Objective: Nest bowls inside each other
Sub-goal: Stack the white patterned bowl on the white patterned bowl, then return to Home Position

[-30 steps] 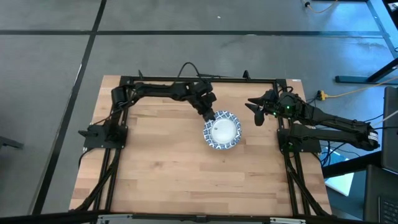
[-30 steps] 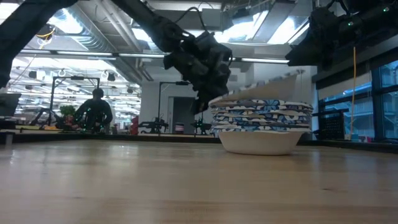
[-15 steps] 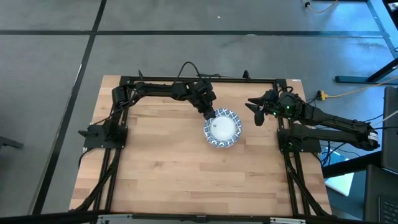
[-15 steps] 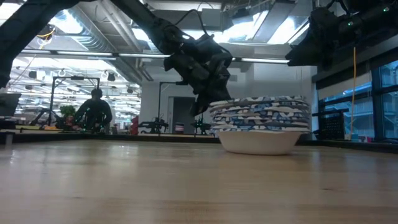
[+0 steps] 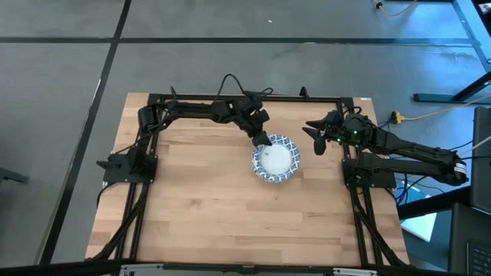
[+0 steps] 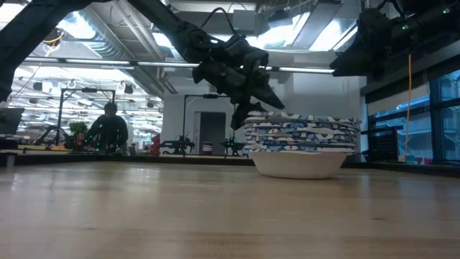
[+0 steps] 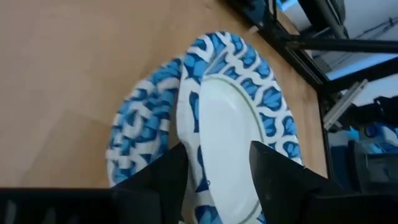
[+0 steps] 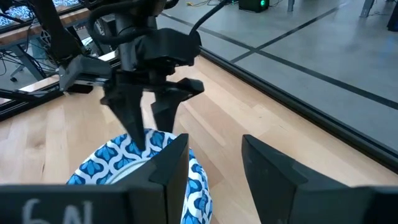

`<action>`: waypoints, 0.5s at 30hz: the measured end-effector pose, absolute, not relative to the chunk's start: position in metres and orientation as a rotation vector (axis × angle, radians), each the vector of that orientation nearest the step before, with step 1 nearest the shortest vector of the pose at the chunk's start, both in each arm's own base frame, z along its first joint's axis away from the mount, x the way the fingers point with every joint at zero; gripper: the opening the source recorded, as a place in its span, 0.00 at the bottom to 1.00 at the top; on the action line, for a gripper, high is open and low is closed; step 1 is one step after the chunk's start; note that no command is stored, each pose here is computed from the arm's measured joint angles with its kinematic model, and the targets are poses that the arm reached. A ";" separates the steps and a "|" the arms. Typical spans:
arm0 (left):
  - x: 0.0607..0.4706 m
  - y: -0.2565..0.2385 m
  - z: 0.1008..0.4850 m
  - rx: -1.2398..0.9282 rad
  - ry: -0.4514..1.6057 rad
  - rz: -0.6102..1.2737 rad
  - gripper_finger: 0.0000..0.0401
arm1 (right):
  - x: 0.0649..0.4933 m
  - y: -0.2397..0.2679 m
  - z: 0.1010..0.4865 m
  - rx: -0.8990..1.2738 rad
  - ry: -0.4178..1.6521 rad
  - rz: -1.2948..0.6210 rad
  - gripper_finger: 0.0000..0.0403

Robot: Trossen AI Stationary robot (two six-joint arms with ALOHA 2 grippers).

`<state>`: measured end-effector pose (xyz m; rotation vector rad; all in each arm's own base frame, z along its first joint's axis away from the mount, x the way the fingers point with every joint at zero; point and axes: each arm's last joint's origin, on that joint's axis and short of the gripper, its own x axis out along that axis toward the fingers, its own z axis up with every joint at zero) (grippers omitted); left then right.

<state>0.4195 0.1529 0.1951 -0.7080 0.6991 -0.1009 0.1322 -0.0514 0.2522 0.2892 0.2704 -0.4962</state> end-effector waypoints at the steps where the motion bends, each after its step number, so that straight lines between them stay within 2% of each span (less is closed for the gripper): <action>1: 0.419 0.155 0.195 -0.708 0.696 -0.091 0.41 | 0.132 -0.051 0.252 0.289 0.270 -0.496 0.37; 8: 0.413 0.175 0.195 -0.633 0.670 0.056 0.41 | 0.132 -0.051 0.252 0.289 0.270 -0.496 0.37; 15: 0.398 0.200 0.224 -0.553 0.551 0.144 0.41 | 0.132 -0.051 0.252 0.289 0.270 -0.496 0.37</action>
